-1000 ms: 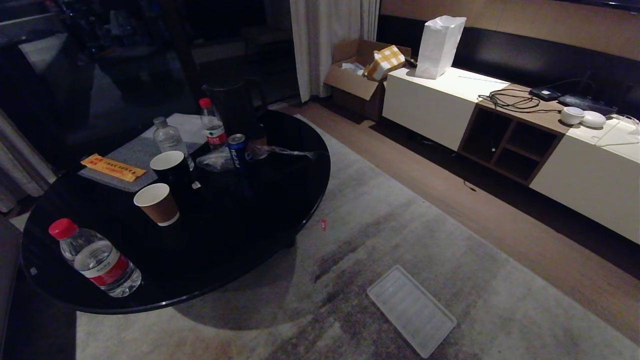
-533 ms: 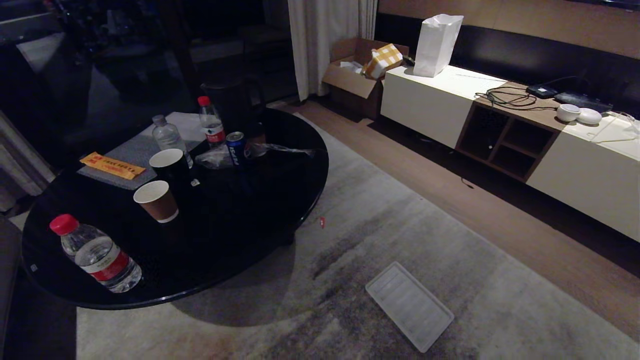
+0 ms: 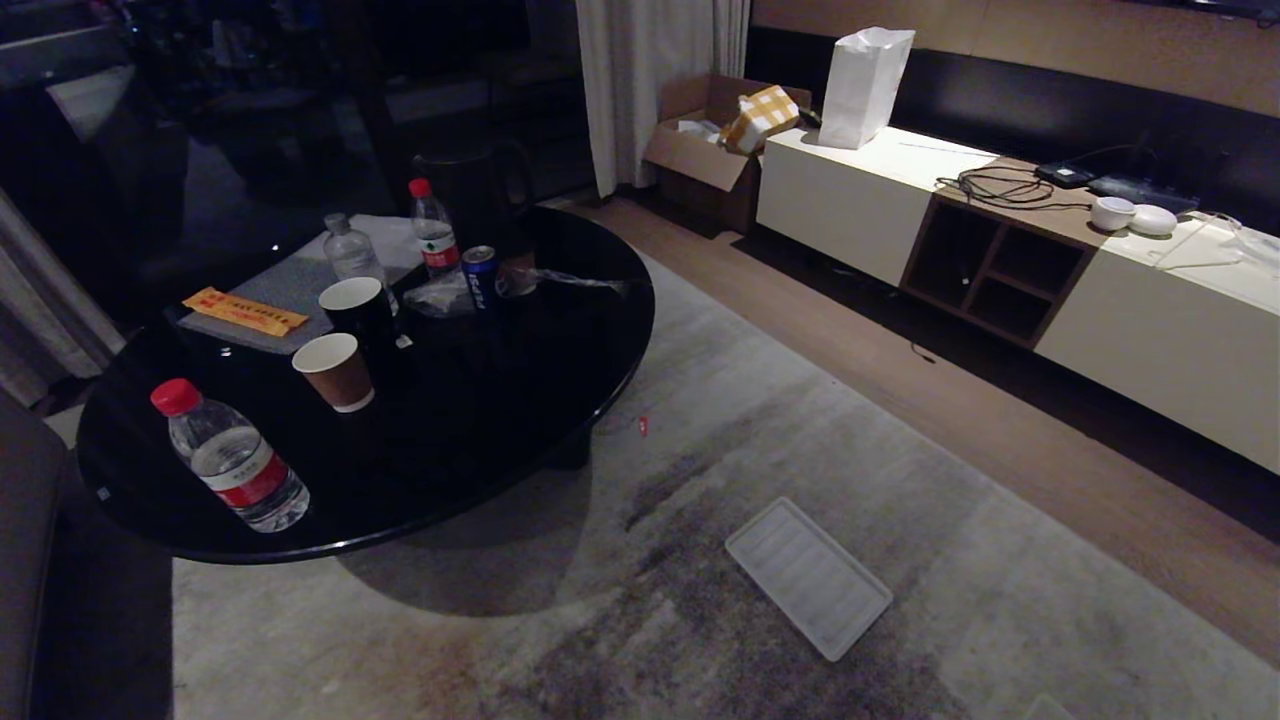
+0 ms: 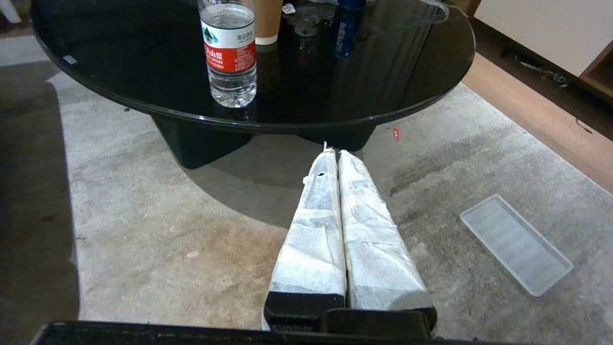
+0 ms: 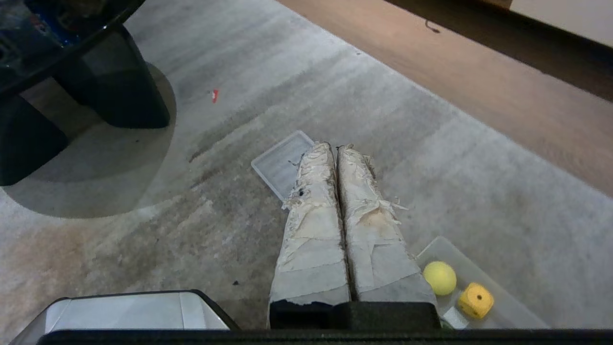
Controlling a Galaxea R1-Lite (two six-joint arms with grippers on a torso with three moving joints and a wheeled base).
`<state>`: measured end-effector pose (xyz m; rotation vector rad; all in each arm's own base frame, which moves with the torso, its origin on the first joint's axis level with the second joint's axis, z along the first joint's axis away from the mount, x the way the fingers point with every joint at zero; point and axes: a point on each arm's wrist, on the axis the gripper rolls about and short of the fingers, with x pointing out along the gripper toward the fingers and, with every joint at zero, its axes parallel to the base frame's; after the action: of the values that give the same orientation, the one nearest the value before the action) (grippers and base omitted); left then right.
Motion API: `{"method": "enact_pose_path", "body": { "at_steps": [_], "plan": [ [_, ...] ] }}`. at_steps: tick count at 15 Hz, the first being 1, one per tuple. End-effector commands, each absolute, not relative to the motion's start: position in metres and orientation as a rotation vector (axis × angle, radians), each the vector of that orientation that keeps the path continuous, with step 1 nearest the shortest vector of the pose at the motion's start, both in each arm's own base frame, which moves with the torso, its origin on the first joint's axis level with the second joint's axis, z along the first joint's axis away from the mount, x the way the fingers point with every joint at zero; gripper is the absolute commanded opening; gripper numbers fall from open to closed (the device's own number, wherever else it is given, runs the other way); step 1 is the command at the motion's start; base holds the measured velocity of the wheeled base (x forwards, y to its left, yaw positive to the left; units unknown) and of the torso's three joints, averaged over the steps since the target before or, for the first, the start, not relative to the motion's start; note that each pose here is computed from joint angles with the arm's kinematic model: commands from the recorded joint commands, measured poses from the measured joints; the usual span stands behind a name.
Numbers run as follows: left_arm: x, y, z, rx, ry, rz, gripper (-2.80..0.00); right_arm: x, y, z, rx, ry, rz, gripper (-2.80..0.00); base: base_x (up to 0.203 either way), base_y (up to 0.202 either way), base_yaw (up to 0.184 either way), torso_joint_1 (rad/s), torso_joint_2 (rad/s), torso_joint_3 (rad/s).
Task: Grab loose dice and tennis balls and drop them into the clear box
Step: Close the lid
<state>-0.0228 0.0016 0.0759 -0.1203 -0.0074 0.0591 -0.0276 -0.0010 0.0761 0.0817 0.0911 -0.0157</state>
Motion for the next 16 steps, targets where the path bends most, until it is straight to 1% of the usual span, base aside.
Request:
{"method": "enact_pose_path", "body": {
  "at_steps": [1, 6, 16],
  "plan": [
    [-0.0226, 0.0016, 0.0754, -0.121, -0.004, 0.061, -2.8, -0.0276, -0.001, 0.0761, 0.082, 0.092, -0.016, -2.8, 0.0, 0.0, 0.0, 0.0, 0.0, 0.0],
    [-0.0226, 0.0016, 0.0756, -0.121, -0.005, 0.061, -2.8, -0.0277, -0.001, 0.076, 0.082, 0.091, -0.016, -2.8, 0.0, 0.0, 0.0, 0.001, 0.0, -0.018],
    [-0.0226, 0.0016, 0.0756, -0.123, -0.005, 0.061, -2.8, -0.0277, -0.001, 0.076, 0.082, 0.091, -0.016, -2.8, 0.0, 0.0, 0.0, 0.004, 0.0, -0.195]
  ]
}}
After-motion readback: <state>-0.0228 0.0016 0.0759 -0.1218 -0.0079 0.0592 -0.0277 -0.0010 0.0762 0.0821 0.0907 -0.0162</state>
